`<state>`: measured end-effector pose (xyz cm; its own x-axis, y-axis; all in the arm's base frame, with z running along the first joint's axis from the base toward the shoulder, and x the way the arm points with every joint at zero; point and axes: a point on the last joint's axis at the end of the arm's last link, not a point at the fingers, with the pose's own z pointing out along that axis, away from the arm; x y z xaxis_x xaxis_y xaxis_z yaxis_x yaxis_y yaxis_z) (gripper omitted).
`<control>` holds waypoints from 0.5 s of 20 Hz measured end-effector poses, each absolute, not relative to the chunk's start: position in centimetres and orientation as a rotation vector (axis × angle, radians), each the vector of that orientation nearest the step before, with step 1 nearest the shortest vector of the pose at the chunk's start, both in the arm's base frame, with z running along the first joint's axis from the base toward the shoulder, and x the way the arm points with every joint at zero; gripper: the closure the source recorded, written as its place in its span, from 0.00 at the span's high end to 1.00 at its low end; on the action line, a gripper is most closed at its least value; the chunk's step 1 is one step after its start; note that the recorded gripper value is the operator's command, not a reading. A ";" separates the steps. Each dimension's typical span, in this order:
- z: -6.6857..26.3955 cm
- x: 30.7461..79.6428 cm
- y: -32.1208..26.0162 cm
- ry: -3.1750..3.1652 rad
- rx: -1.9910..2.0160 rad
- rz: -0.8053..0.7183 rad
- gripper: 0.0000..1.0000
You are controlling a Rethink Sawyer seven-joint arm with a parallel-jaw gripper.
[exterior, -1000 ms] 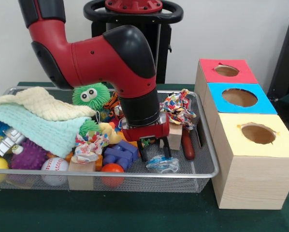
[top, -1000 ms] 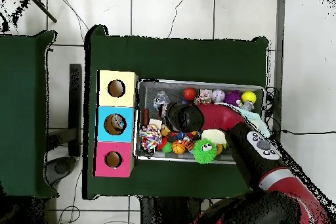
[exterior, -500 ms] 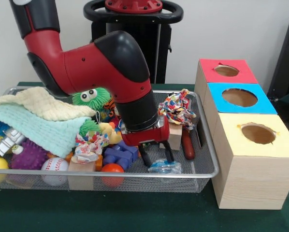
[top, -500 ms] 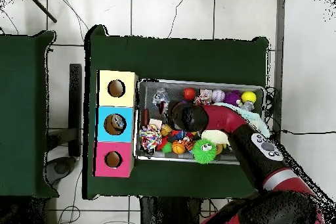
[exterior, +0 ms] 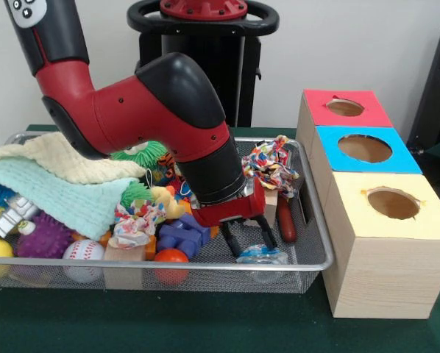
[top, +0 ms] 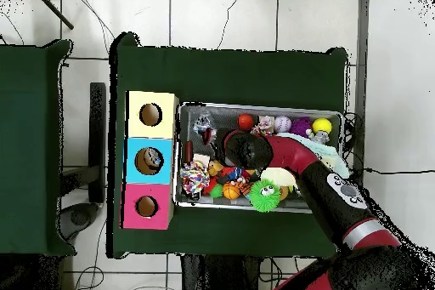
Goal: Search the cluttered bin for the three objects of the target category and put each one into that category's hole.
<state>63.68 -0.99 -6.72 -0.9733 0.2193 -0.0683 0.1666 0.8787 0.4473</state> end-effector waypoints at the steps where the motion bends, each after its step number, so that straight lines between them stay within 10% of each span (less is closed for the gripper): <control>1: -6.7 63.6 -0.8 2.924 0.311 0.709 1.00; 10: -6.0 61.0 1.6 2.901 0.289 0.861 1.00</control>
<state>61.03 1.57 -6.03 -0.9767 0.2099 -0.0435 0.1522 0.8217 0.5492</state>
